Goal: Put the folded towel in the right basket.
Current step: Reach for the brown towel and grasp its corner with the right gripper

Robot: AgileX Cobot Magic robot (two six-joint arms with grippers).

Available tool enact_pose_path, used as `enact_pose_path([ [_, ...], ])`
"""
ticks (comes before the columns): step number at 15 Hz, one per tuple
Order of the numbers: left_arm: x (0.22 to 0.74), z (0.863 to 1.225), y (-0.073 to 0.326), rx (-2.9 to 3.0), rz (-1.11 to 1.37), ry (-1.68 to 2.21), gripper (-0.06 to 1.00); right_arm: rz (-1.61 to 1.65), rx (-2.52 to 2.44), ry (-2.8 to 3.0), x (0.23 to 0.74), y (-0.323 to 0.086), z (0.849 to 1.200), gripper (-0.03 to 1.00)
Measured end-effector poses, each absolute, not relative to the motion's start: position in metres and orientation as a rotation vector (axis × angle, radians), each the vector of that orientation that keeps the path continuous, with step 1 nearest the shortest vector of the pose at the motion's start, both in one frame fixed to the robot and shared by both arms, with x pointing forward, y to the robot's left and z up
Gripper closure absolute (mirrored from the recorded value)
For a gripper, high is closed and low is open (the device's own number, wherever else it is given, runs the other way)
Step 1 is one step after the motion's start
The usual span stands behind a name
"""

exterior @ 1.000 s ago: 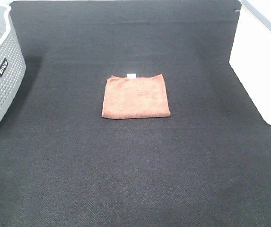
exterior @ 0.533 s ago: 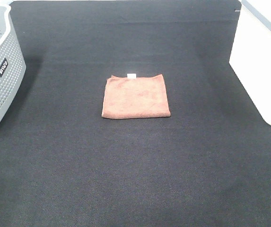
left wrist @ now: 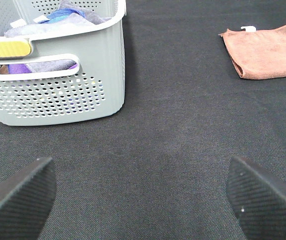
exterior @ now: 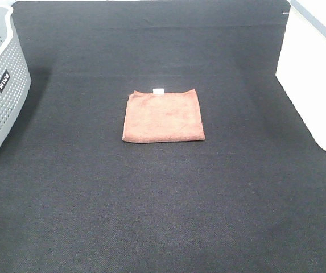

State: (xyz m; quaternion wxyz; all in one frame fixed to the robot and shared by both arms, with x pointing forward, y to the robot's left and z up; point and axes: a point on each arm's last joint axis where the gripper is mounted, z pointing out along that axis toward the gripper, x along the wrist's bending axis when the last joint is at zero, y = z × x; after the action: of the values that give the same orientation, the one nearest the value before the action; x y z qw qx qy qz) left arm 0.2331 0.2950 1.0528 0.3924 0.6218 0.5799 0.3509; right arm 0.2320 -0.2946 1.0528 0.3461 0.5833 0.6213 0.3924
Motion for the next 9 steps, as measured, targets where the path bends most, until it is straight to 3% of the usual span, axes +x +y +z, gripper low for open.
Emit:
enact_pose_path([
  [9,0.2331,1.0528,0.2950,1.579,0.891,1.472,0.07,1.018,1.514,1.612,0.2320,-0.2946,1.0528,0.28],
])
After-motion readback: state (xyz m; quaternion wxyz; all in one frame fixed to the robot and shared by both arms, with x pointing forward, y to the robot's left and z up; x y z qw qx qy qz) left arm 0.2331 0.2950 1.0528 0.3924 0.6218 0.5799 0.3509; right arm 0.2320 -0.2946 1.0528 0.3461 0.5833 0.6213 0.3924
